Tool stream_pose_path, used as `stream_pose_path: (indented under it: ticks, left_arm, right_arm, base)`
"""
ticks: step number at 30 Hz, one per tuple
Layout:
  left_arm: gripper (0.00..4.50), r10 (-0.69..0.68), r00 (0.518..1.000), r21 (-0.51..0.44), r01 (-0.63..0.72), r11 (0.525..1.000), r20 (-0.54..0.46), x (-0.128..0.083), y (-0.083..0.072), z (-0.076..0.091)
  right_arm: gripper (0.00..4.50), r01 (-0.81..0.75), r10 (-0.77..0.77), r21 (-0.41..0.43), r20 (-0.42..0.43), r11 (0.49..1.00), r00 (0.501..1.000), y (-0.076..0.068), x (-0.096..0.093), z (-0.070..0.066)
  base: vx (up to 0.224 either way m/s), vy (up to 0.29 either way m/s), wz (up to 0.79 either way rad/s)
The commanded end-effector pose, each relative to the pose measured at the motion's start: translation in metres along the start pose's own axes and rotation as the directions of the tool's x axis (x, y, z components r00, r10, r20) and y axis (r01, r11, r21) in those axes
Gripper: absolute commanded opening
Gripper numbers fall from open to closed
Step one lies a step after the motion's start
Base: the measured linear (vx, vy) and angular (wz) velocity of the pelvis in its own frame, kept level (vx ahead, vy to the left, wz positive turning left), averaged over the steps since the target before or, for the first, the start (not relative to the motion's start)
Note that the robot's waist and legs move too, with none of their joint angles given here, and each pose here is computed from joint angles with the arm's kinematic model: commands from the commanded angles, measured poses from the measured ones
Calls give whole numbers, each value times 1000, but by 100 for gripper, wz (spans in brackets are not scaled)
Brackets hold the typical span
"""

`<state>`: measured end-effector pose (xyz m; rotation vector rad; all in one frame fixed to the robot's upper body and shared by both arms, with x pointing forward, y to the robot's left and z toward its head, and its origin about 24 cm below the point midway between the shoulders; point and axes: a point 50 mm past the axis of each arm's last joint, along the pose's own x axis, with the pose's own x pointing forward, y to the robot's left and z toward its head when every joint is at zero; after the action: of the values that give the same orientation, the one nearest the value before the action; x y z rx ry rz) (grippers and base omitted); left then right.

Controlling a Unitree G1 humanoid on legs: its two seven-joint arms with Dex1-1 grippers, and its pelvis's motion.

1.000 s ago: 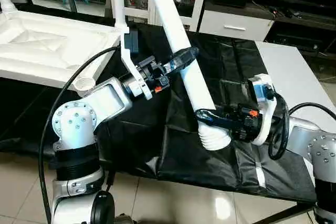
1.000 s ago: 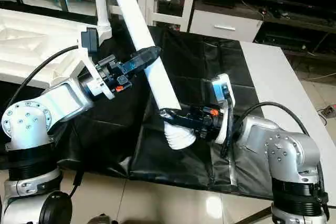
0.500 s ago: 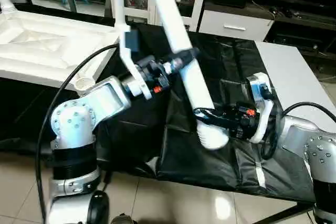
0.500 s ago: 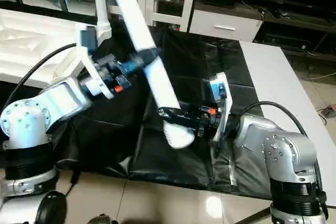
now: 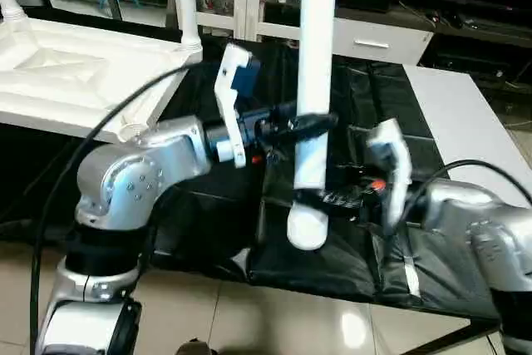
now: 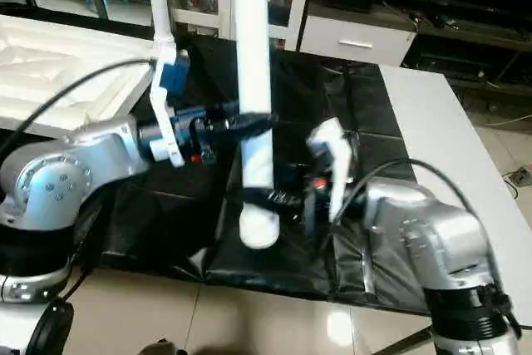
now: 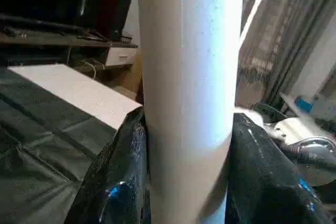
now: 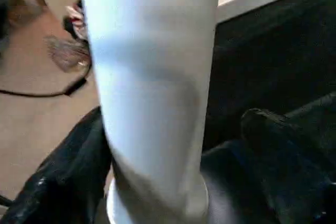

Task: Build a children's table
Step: Pick table leg

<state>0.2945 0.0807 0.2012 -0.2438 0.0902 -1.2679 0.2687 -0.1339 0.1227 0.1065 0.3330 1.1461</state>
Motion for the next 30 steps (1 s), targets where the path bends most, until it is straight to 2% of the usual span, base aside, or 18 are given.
stream_pose_path:
  ticks: [1,3,7,13,15,18,19,22,25,30]
  left_arm:
    - [184,-36,999,48,37,998,-22,5,-3,2]
    - [184,-42,999,64,44,997,-35,6,-3,1]
    - [184,-68,994,97,75,992,-82,7,-4,-2]
    - [184,-67,991,139,83,987,-117,7,-1,-6]
    - [184,-59,991,163,78,984,-122,7,1,-5]
    - [184,-70,990,168,90,982,-122,7,0,-6]
    - [184,-76,989,167,96,981,-124,8,0,-6]
    - [184,-92,987,168,114,979,-132,9,-1,-8]
    - [184,-101,985,171,125,977,-142,10,-2,-10]
    - [184,-117,982,170,142,975,-147,10,-4,-11]
  right_arm:
    - [427,34,-33,-37,24,999,999,-3,2,9]
    - [429,24,-23,-28,44,999,999,-2,4,12]
    - [429,-9,10,-47,21,999,1000,1,5,12]
    - [429,-46,44,-55,-43,997,998,5,3,10]
    - [429,-67,62,-49,-97,997,993,7,0,6]
    - [429,-70,64,-42,-123,997,990,7,-1,3]
    - [400,-65,59,-40,-129,997,990,7,-1,3]
    - [400,-45,41,-31,-134,998,990,5,1,2]
    - [363,-32,28,-26,-130,999,991,3,3,3]
    - [355,-19,16,-22,-127,1000,992,2,6,3]
  base:
    - [0,0,0]
    - [0,0,0]
    - [0,0,0]
    - [0,0,0]
    - [0,0,0]
    - [0,0,0]
    - [0,0,0]
    - [0,0,0]
    - [0,0,0]
    - [0,0,0]
